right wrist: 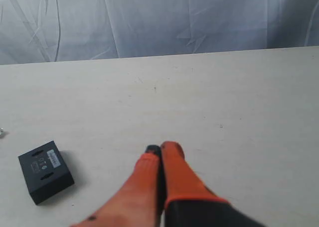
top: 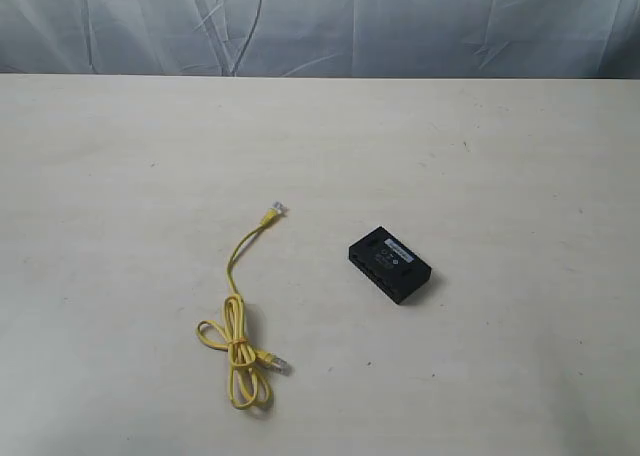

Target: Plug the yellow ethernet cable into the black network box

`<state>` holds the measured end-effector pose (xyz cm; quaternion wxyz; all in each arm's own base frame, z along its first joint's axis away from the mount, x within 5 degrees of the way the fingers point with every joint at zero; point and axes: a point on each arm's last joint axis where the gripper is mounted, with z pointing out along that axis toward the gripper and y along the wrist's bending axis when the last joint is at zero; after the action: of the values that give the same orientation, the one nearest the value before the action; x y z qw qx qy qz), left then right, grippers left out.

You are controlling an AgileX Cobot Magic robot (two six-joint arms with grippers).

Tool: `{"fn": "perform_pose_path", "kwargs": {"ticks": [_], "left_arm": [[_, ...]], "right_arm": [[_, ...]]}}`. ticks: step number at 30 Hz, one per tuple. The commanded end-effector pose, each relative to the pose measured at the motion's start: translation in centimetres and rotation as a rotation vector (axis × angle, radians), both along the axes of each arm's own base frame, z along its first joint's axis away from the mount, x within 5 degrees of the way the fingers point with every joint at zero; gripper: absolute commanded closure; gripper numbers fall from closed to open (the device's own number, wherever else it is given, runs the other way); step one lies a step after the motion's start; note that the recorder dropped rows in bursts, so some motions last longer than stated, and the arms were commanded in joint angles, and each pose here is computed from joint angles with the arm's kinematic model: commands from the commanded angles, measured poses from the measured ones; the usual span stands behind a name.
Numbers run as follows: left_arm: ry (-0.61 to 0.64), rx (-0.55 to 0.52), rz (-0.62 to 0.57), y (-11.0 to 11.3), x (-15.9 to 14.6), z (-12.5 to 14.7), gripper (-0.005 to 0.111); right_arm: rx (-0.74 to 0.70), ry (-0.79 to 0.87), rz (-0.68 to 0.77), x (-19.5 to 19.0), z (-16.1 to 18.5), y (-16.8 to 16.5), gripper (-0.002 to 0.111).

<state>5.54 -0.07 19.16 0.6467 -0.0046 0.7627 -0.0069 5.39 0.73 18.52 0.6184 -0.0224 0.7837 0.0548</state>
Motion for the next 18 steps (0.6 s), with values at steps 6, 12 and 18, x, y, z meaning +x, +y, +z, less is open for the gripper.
{"fn": "perform_pose_path", "kwargs": {"ticks": [6, 12, 18], "left_arm": [[-0.012, 0.004, 0.003, 0.03, 0.00, -0.01, 0.107], [-0.017, 0.038, 0.004, 0.09, 0.01, 0.03, 0.107], [-0.019, 0.128, 0.011, 0.28, 0.01, 0.06, 0.107]], "right_arm": [[-0.004, -0.012, 0.002, -0.01, 0.03, -0.01, 0.108], [-0.004, -0.012, 0.002, -0.01, 0.03, -0.01, 0.108], [-0.004, -0.012, 0.002, -0.01, 0.03, -0.01, 0.108]]}}
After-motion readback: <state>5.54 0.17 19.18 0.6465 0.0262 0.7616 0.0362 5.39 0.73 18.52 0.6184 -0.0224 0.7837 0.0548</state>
